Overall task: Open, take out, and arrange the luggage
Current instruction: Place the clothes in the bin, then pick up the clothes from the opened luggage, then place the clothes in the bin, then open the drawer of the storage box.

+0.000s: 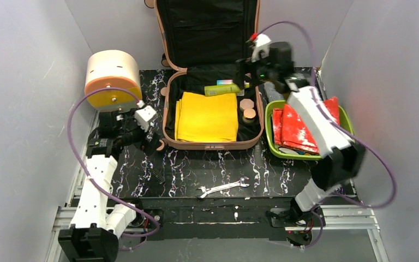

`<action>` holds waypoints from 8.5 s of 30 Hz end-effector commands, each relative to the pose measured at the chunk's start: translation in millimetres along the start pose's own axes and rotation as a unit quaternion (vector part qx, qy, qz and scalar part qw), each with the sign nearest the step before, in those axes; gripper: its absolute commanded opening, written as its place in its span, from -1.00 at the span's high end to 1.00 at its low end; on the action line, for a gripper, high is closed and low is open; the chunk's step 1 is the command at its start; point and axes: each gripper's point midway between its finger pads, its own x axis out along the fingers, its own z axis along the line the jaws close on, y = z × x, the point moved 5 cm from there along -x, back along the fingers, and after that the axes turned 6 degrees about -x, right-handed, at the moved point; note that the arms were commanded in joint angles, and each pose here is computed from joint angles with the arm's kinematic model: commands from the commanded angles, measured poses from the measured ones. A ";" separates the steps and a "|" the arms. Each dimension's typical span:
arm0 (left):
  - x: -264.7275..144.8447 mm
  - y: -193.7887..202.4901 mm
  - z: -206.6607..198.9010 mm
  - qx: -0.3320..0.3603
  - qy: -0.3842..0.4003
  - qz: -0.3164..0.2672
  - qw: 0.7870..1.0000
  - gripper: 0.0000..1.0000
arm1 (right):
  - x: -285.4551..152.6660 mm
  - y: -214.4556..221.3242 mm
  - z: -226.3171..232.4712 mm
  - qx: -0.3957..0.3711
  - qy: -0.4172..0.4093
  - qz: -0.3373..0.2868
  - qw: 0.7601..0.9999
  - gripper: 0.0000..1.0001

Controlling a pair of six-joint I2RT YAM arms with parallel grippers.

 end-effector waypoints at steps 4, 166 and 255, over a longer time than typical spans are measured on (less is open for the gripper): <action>42.4 -18.7 -7.1 0.098 0.031 0.069 0.992 -0.97 | 112.3 89.5 68.8 0.085 -0.037 0.172 0.981 -0.97; -3.6 39.5 -18.0 0.007 -0.045 0.060 0.997 -0.99 | -189.2 171.9 -221.9 -0.068 0.394 0.312 0.862 0.97; 76.2 -234.4 442.0 0.174 -0.521 -0.344 0.762 -0.99 | -105.9 226.6 -90.3 0.031 0.005 0.048 0.998 -0.62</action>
